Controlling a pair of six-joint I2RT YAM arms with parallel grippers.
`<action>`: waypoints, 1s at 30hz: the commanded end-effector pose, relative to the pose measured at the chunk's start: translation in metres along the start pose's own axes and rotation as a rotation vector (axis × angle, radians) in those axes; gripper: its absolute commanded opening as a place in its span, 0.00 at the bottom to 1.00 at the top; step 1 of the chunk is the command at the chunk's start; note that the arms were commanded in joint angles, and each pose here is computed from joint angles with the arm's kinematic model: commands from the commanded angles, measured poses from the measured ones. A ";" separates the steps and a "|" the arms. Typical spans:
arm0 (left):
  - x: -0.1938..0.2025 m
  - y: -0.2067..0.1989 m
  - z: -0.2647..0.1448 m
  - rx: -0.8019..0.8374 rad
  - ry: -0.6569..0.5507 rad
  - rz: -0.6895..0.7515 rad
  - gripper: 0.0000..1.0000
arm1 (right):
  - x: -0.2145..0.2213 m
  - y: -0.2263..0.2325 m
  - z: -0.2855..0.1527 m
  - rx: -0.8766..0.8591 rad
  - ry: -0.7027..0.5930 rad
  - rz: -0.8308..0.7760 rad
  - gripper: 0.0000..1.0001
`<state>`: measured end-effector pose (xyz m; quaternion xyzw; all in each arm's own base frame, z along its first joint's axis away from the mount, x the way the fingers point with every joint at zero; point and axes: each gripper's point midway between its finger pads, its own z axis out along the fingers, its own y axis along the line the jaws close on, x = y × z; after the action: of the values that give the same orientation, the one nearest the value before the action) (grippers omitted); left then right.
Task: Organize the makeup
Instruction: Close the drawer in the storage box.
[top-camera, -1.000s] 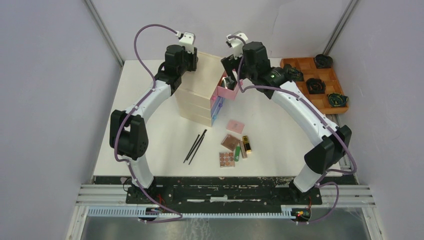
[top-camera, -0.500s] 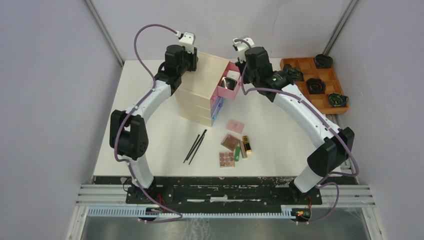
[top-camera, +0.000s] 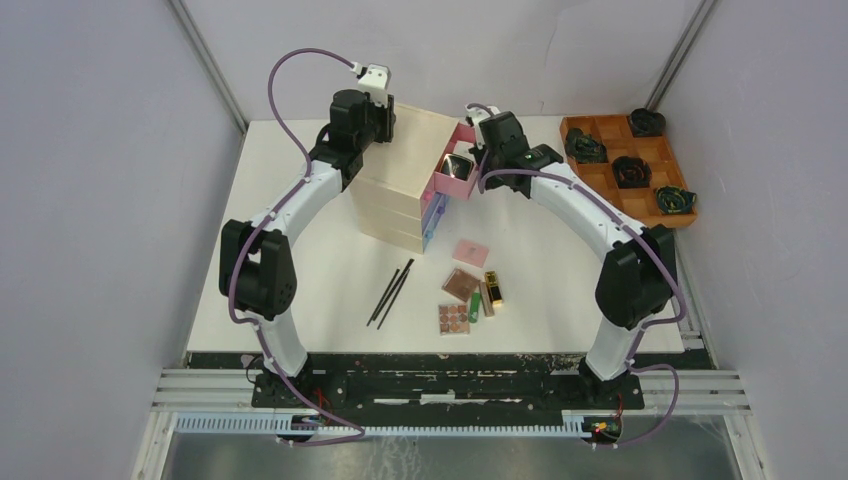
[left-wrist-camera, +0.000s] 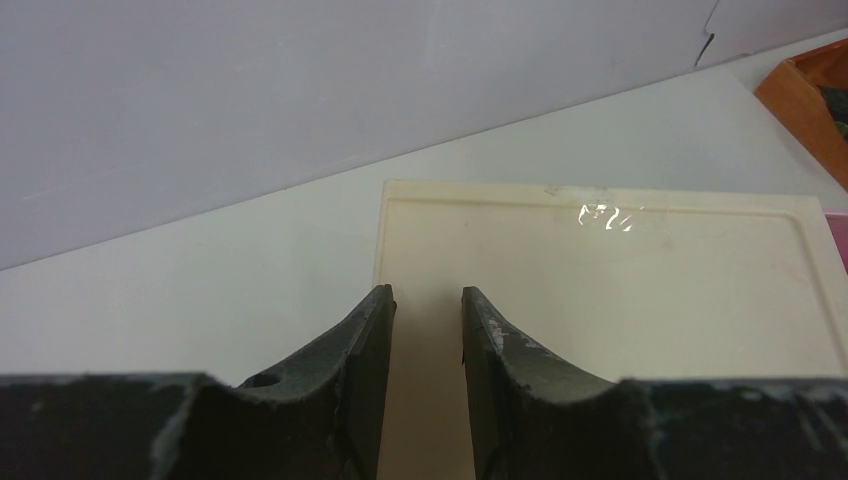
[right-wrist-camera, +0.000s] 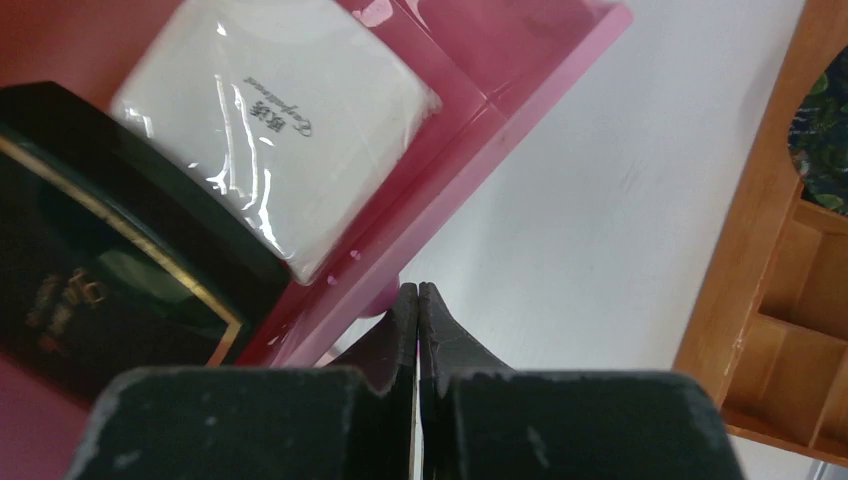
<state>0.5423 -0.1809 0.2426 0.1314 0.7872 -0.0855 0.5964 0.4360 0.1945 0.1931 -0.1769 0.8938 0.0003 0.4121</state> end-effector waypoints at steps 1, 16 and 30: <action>0.207 0.026 -0.040 -0.081 0.673 0.057 0.40 | -0.031 0.026 0.008 -0.131 -0.085 0.046 0.01; 0.211 0.021 -0.039 -0.054 0.675 0.056 0.40 | -0.098 0.074 0.015 -0.384 -0.292 0.123 0.01; 0.218 0.020 -0.037 -0.040 0.686 0.062 0.40 | -0.139 0.088 0.020 -0.456 -0.383 0.151 0.01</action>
<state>0.5537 -0.1631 0.2436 0.1125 0.7824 -0.0558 0.6099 0.4914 0.2770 0.1962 -0.1837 0.8612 0.1725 0.4414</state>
